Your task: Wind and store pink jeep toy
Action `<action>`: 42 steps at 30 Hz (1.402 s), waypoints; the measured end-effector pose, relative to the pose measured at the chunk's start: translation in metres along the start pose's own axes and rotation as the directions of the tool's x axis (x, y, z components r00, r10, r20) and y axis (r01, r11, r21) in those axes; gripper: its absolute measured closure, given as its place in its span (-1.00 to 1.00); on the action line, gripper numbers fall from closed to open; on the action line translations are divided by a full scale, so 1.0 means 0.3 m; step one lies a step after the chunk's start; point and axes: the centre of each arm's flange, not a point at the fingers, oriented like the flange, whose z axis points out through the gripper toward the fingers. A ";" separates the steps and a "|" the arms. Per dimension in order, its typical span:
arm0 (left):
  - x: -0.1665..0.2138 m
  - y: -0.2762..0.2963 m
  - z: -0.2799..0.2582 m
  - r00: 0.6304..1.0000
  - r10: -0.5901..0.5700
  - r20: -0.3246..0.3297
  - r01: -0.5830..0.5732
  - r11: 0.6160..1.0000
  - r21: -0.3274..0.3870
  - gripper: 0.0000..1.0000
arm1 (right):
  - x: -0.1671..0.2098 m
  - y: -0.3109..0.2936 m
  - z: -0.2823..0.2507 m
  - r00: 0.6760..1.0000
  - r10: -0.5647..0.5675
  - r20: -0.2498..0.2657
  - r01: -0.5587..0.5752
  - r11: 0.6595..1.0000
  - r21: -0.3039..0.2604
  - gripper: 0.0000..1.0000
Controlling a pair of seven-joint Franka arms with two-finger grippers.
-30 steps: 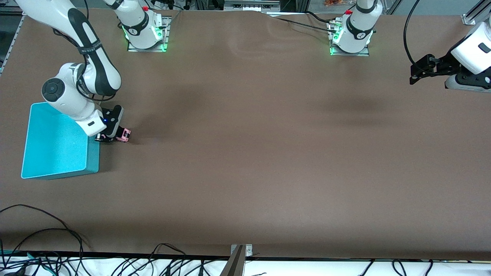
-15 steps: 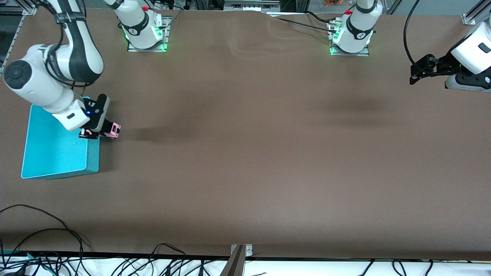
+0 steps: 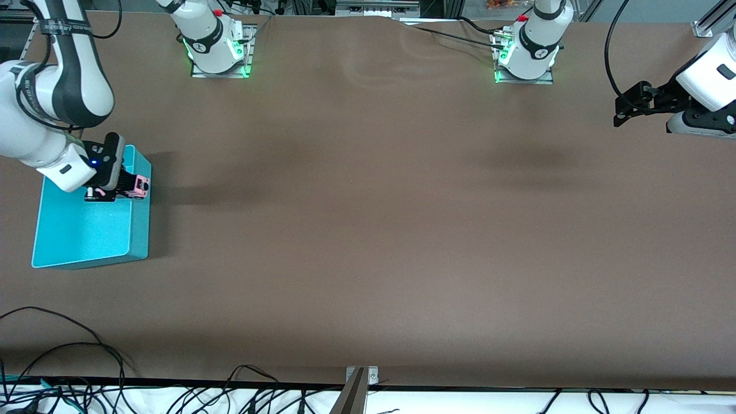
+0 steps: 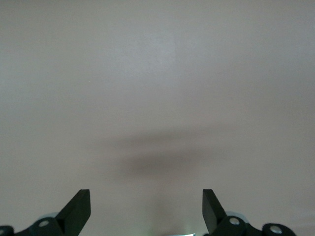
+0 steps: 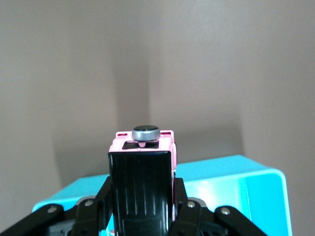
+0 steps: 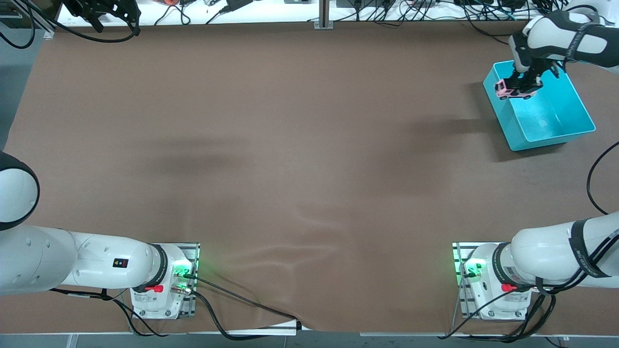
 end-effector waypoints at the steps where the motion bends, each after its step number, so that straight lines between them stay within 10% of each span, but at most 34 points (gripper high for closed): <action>1: 0.000 0.001 0.000 1.000 0.000 0.000 0.000 1.000 -0.004 -1.00 | -0.015 -0.003 0.000 1.000 -0.006 0.000 0.006 1.000 0.000 -0.02; 19: 0.000 0.002 0.000 1.000 -0.001 -0.001 0.001 1.000 -0.011 -1.00 | -0.316 -0.074 0.217 0.999 -0.043 -0.030 0.046 0.995 0.089 -0.02; 42: 0.000 0.001 -0.001 1.000 -0.002 -0.001 0.002 1.000 -0.012 -1.00 | -0.369 -0.075 0.446 0.998 -0.055 -0.011 0.056 0.996 0.076 -0.02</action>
